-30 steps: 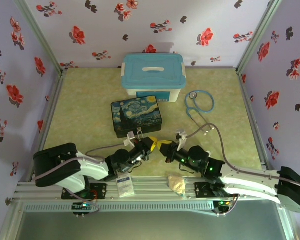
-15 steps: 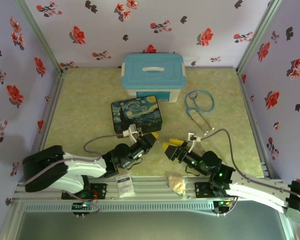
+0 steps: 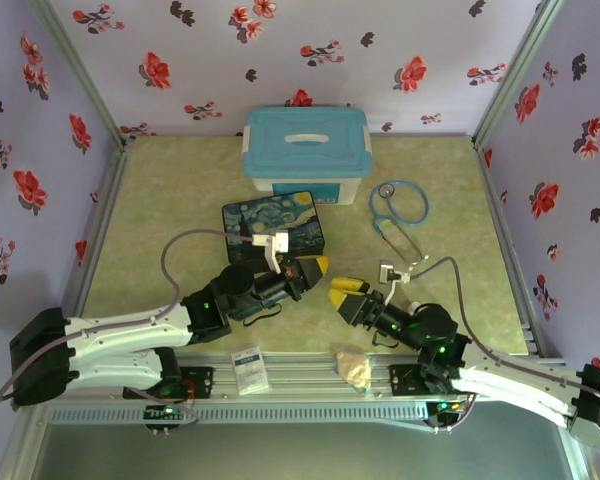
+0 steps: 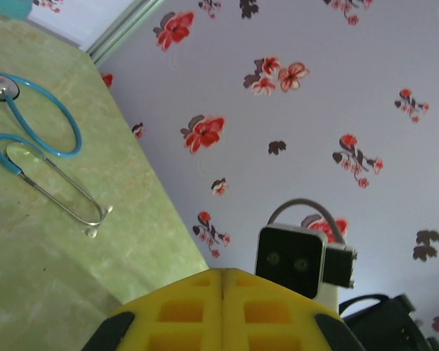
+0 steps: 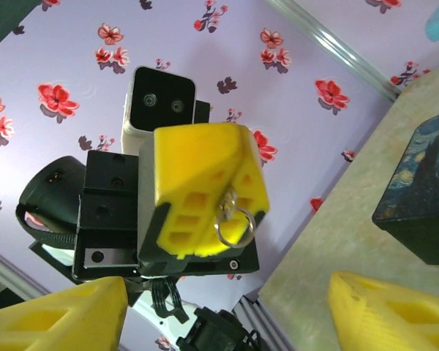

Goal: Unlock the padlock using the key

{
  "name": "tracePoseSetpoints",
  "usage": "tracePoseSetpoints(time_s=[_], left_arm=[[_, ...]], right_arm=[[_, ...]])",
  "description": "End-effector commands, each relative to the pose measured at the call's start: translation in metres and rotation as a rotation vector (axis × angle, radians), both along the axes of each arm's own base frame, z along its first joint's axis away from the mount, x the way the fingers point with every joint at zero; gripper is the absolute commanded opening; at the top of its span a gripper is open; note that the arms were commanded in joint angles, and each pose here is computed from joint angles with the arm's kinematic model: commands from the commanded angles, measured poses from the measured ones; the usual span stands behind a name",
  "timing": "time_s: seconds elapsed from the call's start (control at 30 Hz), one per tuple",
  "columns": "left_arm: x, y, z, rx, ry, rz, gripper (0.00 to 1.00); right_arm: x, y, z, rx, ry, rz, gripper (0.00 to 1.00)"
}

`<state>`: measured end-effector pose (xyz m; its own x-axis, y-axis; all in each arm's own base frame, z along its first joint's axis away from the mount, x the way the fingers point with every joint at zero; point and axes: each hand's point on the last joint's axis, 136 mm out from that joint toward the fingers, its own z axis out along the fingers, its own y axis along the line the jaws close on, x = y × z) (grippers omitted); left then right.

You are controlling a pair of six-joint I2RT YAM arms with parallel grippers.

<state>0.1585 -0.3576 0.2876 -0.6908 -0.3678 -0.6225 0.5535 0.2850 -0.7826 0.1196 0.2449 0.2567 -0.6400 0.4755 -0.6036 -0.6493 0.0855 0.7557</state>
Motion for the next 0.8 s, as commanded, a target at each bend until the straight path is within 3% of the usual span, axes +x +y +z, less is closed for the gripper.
tracePoseSetpoints(time_s=[0.0, 0.27, 0.43, 0.6, 0.77], left_arm=[[-0.008, -0.005, 0.014, 0.012, -0.062, -0.053, 0.0], [-0.013, -0.008, 0.017, -0.026, -0.046, -0.07, 0.0], [-0.015, -0.006, 0.023, -0.044, -0.054, -0.073, 0.0], [-0.019, -0.009, 0.023, -0.055, -0.039, -0.092, 0.0], [-0.023, -0.01, 0.019, -0.088, -0.013, -0.108, 0.0]], right_arm=[[-0.01, 0.001, 0.031, 0.077, -0.081, 0.046, 0.67], [-0.005, 0.0, 0.034, 0.073, -0.1, 0.023, 0.57], [-0.002, 0.001, 0.031, 0.064, -0.099, 0.011, 0.41], [0.001, 0.002, 0.029, 0.053, -0.091, -0.001, 0.38], [0.002, 0.004, 0.029, 0.044, -0.093, -0.001, 0.29]])
